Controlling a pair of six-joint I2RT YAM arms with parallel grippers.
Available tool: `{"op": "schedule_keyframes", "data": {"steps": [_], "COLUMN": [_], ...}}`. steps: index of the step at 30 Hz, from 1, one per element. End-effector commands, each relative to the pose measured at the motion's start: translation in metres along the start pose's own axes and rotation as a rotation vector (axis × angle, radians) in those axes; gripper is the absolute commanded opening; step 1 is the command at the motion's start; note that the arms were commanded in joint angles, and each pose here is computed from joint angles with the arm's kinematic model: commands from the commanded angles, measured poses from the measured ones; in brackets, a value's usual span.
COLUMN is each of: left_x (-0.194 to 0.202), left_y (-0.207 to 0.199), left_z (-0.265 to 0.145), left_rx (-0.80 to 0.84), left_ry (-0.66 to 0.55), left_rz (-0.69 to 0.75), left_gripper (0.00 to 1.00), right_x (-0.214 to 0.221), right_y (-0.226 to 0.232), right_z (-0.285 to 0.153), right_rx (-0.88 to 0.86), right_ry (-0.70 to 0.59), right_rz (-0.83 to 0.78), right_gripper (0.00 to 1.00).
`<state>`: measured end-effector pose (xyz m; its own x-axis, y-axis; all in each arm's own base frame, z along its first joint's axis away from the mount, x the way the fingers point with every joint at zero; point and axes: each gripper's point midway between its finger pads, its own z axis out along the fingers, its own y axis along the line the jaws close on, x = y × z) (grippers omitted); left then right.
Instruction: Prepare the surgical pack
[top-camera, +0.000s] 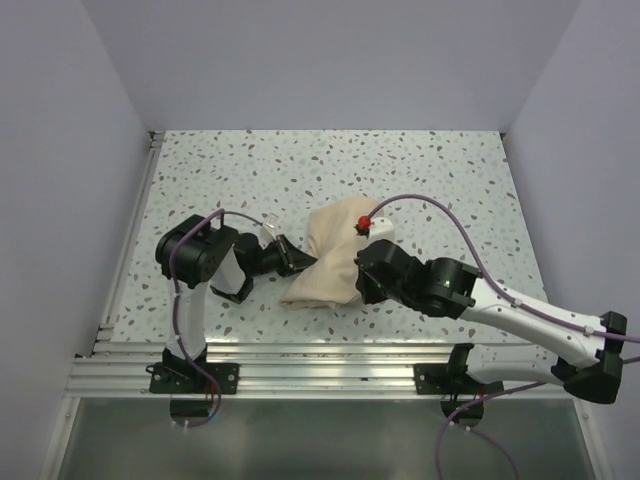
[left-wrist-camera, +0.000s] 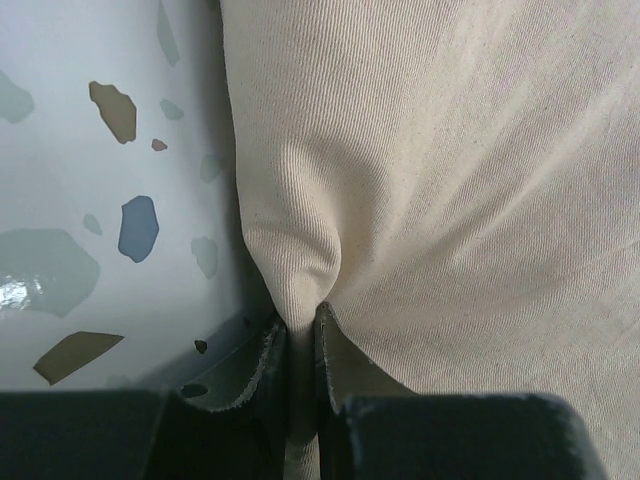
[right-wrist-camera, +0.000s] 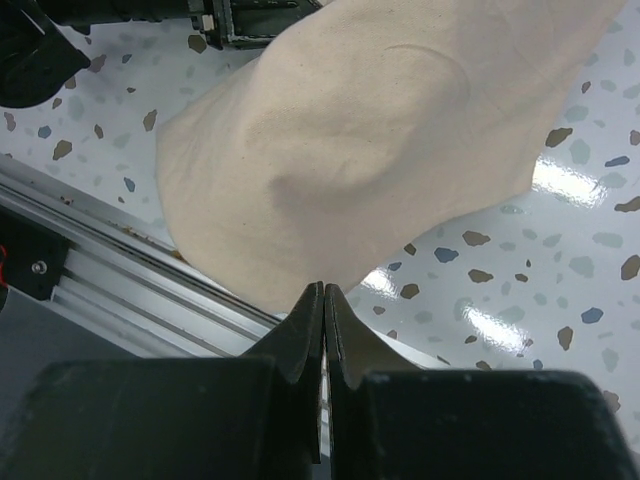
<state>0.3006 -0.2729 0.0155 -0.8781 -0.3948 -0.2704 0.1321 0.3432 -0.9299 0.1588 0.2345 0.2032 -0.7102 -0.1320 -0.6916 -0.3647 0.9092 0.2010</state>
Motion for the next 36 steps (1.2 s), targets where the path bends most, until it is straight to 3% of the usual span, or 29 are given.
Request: {"op": "schedule_keyframes", "data": {"steps": [1, 10, 17, 24, 36], "left_x": [0.035, 0.035, 0.036, 0.035, 0.034], "left_y": [0.059, 0.061, 0.061, 0.061, 0.057], "left_z": [-0.015, -0.015, -0.015, -0.015, -0.016], "left_rx": [-0.221, -0.224, -0.224, -0.219, -0.216], "left_ry": [0.074, 0.072, 0.072, 0.071, 0.069], "left_rz": [-0.06, -0.062, -0.062, -0.062, -0.058], "left_gripper": [0.0, 0.0, 0.0, 0.0, 0.0], "right_x": [-0.009, 0.038, 0.058, 0.023, -0.012], "right_y": [0.015, 0.044, 0.043, 0.01, -0.029], "right_z": [0.008, 0.044, 0.044, 0.016, -0.001], "right_rx": [-0.039, -0.081, -0.07, 0.044, 0.114], "right_ry": [-0.03, 0.103, 0.139, 0.013, -0.072], "right_rz": [0.005, -0.048, -0.046, -0.01, 0.049], "right_gripper": [0.0, 0.0, 0.0, 0.0, 0.0]}}
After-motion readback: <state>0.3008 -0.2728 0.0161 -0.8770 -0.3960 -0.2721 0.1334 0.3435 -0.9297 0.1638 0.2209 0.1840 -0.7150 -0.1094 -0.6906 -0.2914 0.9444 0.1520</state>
